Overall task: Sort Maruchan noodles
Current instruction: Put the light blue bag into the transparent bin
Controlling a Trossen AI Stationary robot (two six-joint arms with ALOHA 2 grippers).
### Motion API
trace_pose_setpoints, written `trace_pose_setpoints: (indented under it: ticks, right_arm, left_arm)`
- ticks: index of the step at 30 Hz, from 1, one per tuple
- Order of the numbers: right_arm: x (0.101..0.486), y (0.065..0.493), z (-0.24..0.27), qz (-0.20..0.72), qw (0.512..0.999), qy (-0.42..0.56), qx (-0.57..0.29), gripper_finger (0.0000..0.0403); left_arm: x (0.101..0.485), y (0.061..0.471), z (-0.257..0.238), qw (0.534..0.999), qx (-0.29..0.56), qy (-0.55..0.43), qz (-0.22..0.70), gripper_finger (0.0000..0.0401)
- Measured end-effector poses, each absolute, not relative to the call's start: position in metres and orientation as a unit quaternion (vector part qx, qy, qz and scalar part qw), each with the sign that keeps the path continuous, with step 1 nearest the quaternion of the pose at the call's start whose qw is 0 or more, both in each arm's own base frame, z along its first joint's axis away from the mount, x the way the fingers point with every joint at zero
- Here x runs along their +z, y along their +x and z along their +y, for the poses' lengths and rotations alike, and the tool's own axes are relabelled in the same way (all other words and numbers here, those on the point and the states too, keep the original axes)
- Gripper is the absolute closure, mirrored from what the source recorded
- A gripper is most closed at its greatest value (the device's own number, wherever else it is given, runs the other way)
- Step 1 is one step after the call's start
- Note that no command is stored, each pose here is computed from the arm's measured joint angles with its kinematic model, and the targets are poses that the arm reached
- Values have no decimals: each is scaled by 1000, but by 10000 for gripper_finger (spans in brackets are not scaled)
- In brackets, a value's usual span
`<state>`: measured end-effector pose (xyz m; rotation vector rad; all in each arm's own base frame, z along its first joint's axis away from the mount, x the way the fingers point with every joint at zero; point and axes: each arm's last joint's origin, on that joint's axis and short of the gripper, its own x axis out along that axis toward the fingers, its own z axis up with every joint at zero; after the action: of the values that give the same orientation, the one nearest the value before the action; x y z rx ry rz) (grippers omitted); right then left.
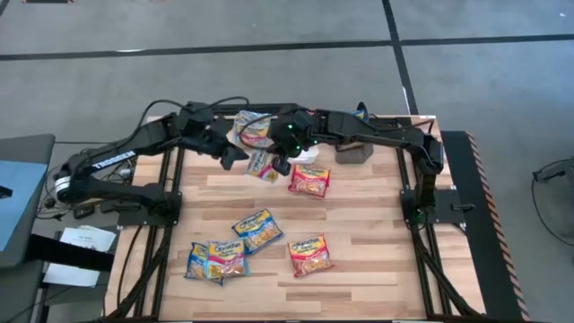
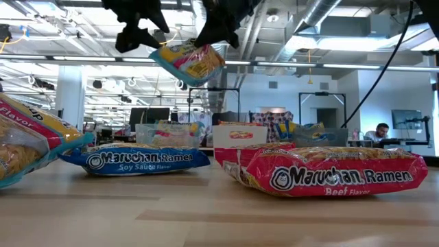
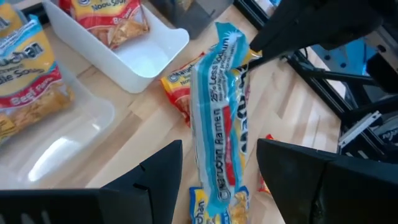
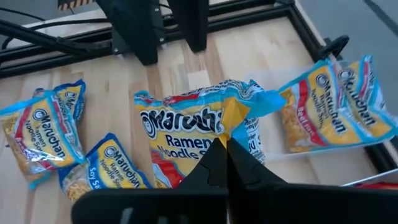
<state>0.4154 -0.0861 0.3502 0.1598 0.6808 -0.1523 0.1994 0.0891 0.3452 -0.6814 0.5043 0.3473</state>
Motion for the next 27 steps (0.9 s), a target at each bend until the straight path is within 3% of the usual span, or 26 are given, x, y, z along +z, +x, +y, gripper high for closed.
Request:
trace_pose_setpoints:
  ticks: [27]
  right_arm:
    - [379, 409, -88, 323, 945, 10, -52, 399]
  left_arm:
    - [344, 217, 97, 905, 148, -337, 215, 207]
